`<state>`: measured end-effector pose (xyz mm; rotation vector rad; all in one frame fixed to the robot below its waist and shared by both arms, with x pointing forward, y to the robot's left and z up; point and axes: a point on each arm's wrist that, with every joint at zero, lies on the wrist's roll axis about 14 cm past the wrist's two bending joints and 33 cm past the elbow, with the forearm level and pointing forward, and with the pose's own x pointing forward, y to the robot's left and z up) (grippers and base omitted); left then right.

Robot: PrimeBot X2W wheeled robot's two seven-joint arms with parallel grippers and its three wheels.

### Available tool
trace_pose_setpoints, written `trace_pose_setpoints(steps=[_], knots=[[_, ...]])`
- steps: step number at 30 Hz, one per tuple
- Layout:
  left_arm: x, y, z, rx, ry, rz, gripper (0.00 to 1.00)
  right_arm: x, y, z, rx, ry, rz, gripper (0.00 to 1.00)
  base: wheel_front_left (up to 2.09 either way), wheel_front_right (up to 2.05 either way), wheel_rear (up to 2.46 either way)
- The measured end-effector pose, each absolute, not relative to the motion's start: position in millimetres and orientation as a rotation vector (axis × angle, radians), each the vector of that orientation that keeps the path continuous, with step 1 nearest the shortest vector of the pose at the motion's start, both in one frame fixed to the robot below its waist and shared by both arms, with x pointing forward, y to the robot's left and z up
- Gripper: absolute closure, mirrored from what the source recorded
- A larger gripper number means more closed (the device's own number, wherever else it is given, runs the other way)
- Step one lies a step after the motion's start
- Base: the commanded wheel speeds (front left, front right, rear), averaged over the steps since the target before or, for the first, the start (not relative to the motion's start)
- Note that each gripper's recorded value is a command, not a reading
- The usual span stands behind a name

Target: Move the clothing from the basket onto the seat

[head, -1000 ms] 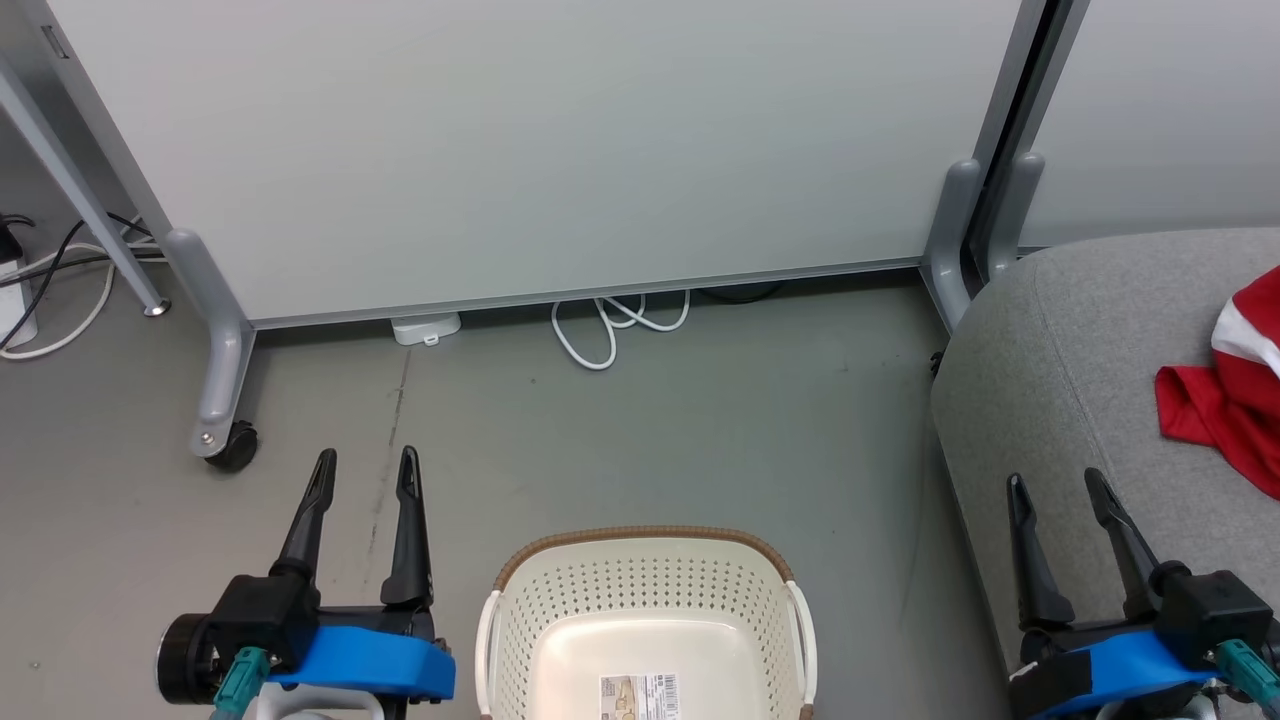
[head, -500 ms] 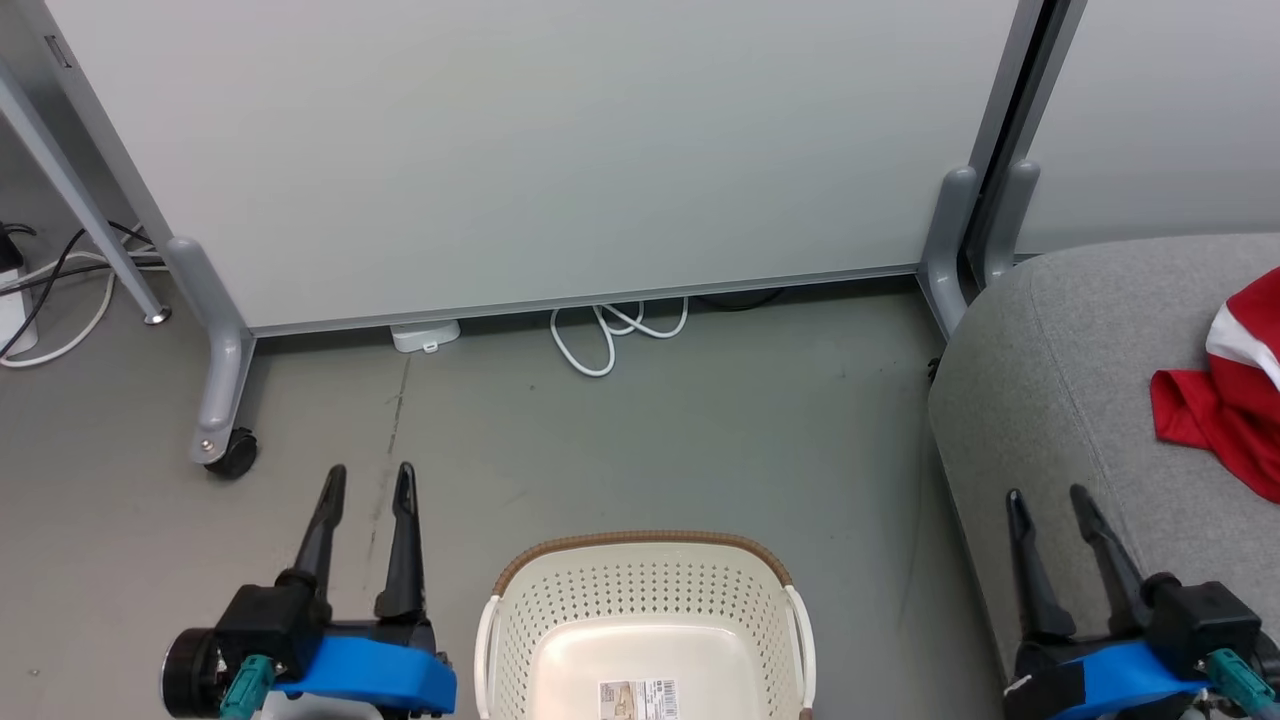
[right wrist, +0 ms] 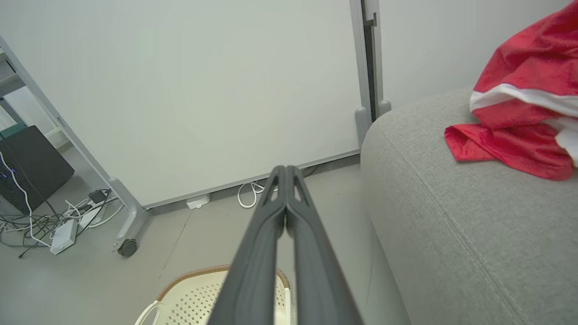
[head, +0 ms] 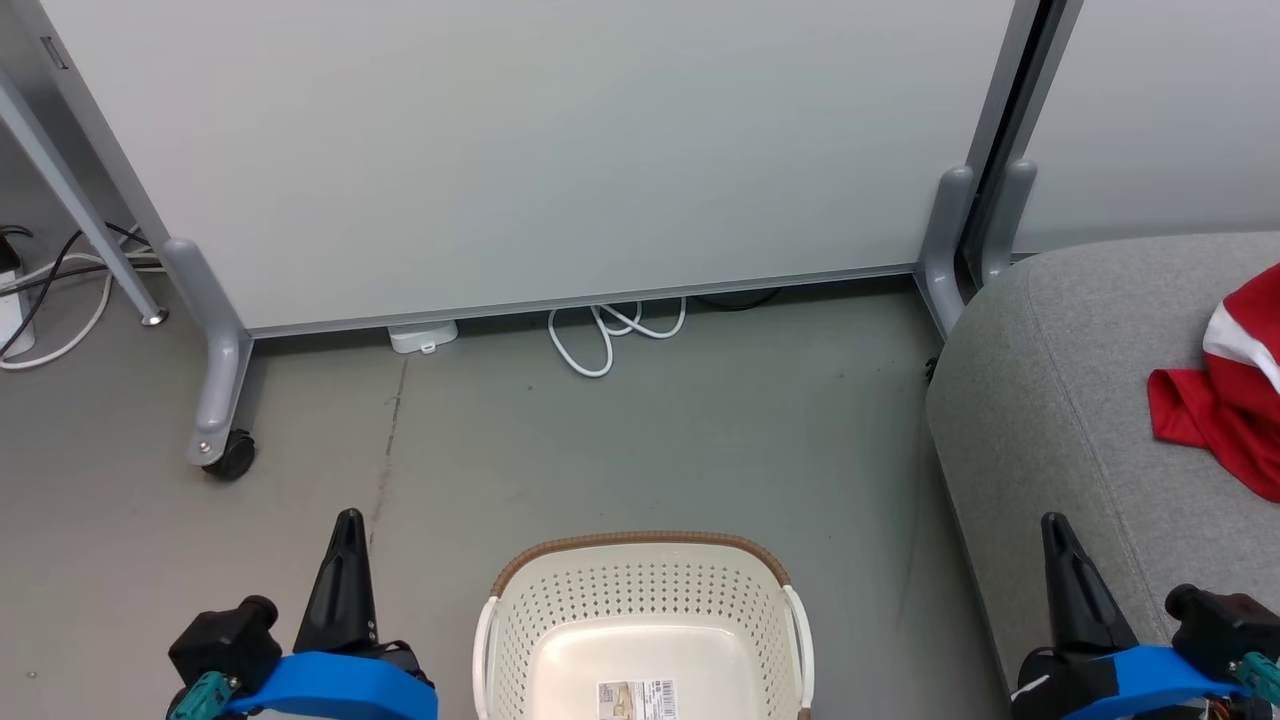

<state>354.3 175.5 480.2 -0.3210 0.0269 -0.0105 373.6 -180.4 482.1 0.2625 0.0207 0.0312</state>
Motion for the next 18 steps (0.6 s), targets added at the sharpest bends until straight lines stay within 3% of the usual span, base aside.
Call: trace_pose_setpoints(steps=[18], knots=[[360, 190, 479, -0.615, 0.051, 0.055, 1.00, 375, -189, 480, 0.572, 0.046, -0.027, 1.00, 0.00, 0.00, 0.00]])
